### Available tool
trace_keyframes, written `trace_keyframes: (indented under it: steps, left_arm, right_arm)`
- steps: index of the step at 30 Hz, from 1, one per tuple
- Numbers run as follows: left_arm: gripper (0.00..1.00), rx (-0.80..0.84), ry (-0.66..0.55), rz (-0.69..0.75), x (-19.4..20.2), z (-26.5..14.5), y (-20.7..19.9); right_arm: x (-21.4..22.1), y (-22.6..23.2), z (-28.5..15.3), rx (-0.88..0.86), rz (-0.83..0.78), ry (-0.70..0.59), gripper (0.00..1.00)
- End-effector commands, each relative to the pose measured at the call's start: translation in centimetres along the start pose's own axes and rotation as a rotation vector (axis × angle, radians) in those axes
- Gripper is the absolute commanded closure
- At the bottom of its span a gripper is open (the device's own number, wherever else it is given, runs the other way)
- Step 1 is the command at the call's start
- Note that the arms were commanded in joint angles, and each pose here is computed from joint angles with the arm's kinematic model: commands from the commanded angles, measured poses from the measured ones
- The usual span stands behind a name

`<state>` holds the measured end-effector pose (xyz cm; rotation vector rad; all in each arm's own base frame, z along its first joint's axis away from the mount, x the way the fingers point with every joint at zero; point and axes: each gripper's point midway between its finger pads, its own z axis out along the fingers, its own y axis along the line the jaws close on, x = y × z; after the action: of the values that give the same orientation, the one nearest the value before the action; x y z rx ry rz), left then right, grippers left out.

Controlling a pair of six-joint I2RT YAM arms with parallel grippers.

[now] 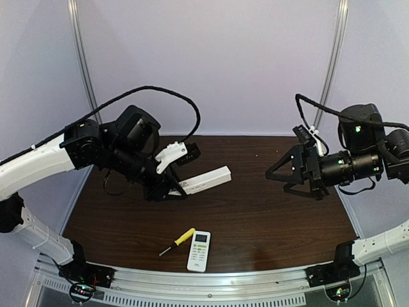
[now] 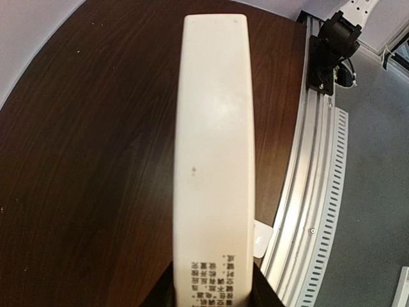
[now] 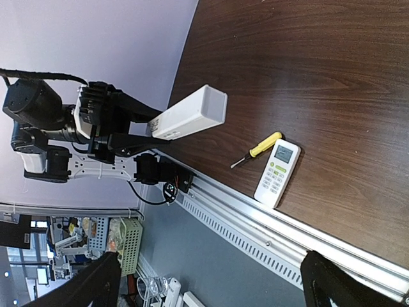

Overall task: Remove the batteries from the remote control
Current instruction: Remove the battery cover from the remote control.

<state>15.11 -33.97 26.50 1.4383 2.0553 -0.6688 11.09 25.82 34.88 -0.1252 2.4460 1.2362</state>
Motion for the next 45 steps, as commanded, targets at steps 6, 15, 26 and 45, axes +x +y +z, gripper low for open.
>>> trace_keyframes:
  steps: [6,15,26,45]
  left_arm:
    - [1.0,-0.004,-0.021,0.165,0.1,-0.3,-0.2]
    - [1.0,-0.031,0.027,0.226,0.8,-0.3,0.4]
    - [1.0,-0.02,0.041,0.25,0.5,0.2,0.3]
    - [1.0,-0.031,0.01,0.312,-2.0,0.5,-0.6]
  right_arm:
    - [0.8,1.6,1.6,-0.055,0.036,0.104,0.0]
    - [0.3,2.0,3.8,-0.073,0.06,0.119,0.0]
    - [-0.5,1.6,6.8,-0.078,0.105,0.13,0.0]
    - [-2.1,-0.8,13.1,-0.013,0.158,0.179,0.25]
